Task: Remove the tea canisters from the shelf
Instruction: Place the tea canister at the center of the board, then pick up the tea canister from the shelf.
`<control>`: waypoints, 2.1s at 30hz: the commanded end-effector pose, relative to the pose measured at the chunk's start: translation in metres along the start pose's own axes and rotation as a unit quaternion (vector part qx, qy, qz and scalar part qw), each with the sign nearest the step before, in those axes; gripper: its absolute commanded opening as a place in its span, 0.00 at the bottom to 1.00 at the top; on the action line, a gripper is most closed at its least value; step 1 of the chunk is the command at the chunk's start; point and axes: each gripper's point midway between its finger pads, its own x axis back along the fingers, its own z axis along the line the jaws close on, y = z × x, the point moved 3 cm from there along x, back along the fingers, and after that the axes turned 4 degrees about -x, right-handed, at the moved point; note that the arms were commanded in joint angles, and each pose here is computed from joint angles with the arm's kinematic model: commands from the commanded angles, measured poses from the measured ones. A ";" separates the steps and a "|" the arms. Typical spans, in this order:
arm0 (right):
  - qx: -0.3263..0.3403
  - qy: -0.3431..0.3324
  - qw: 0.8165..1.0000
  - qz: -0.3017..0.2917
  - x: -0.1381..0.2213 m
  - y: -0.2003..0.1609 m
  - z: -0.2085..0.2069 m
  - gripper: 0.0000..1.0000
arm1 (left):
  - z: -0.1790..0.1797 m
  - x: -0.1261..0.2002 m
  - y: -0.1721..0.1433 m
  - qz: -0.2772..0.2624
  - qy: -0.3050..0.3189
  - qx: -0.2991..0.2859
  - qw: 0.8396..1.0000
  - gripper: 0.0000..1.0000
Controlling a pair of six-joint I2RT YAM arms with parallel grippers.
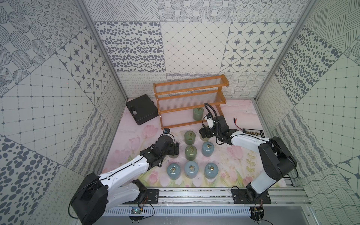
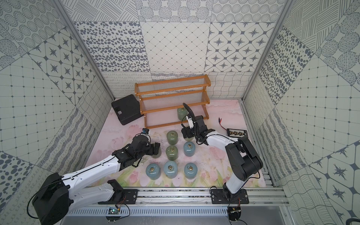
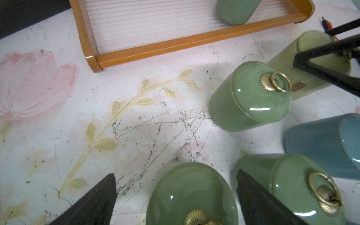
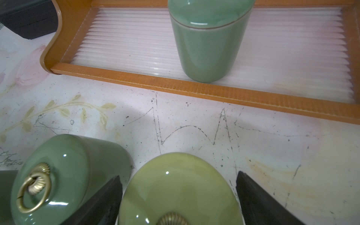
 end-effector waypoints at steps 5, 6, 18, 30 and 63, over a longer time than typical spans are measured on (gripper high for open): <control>-0.010 0.004 0.997 -0.071 0.030 0.039 0.005 1.00 | -0.021 -0.003 0.045 -0.018 -0.023 -0.037 0.999 1.00; -0.012 0.000 0.997 -0.079 0.035 0.043 0.004 1.00 | -0.026 -0.006 0.052 -0.018 -0.028 -0.043 0.999 1.00; -0.102 -0.073 0.982 -0.143 0.106 0.058 -0.049 0.99 | -0.081 -0.057 0.119 -0.019 -0.049 -0.086 0.995 1.00; -0.118 -0.090 0.979 -0.138 0.123 0.029 -0.064 0.99 | -0.117 -0.108 0.157 -0.042 -0.040 -0.085 0.995 1.00; -0.119 -0.095 0.980 -0.131 0.126 0.015 -0.073 0.99 | -0.125 -0.202 0.173 -0.048 0.044 -0.038 0.997 1.00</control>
